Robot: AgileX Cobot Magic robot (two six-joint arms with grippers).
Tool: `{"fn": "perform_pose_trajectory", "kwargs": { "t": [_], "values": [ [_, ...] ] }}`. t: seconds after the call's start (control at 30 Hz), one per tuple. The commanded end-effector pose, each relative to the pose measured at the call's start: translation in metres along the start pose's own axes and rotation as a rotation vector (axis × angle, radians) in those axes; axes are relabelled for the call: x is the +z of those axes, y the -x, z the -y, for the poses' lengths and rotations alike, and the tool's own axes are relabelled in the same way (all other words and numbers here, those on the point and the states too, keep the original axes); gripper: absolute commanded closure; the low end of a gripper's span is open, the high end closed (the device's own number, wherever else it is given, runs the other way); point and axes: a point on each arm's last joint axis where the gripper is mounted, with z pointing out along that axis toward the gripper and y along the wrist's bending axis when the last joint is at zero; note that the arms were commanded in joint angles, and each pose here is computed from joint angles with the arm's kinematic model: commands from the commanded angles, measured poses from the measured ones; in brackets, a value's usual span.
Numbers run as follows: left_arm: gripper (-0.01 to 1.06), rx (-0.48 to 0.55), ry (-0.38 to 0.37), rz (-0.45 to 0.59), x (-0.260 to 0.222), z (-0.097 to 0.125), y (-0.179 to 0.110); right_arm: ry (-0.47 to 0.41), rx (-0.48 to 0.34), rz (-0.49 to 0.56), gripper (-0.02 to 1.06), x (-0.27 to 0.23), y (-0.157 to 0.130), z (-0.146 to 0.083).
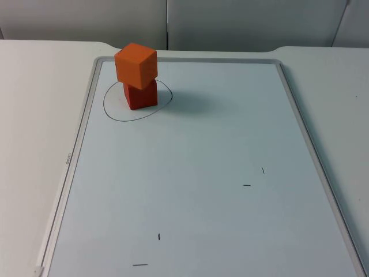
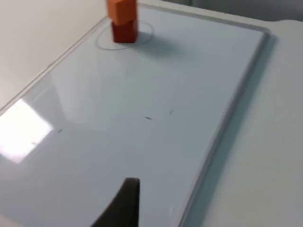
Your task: Pick up one cube with the left hand and another cube with the right hand. First place the cube in the right hand at the target position, then stack the cube in the left hand on top.
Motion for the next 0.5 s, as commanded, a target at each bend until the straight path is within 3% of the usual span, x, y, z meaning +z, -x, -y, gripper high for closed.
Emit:
{"fn": "perform_pose_trajectory", "kwargs": {
  "t": [0.0, 0.1, 0.13, 0.23, 0.47],
  "values": [
    [0.0, -0.011, 0.007, 0.013, 0.0, 0.0002, 0.0004, -0.068, 0.033, 0.004, 0.0, 0.0013, -0.0009, -0.0006],
    [0.0, -0.028, 0.04, 0.012, -0.0001, 0.0004, 0.0004, -0.194, 0.1, 0.004, 0.0, 0.0011, -0.001, -0.0016],
    [0.0, -0.028, 0.04, 0.012, -0.0001, 0.0004, 0.0004, -0.194, 0.1, 0.004, 0.0, 0.0011, -0.001, -0.0016],
    [0.0, -0.056, 0.092, 0.01, -0.0001, 0.0009, 0.0004, -0.3, 0.156, 0.003, 0.0, 0.001, -0.0011, -0.0025],
    [0.0, -0.097, 0.17, 0.008, 0.0, 0.0015, 0.0004, -0.341, 0.177, 0.003, 0.0, 0.001, -0.0011, -0.0028]
  ]
}}
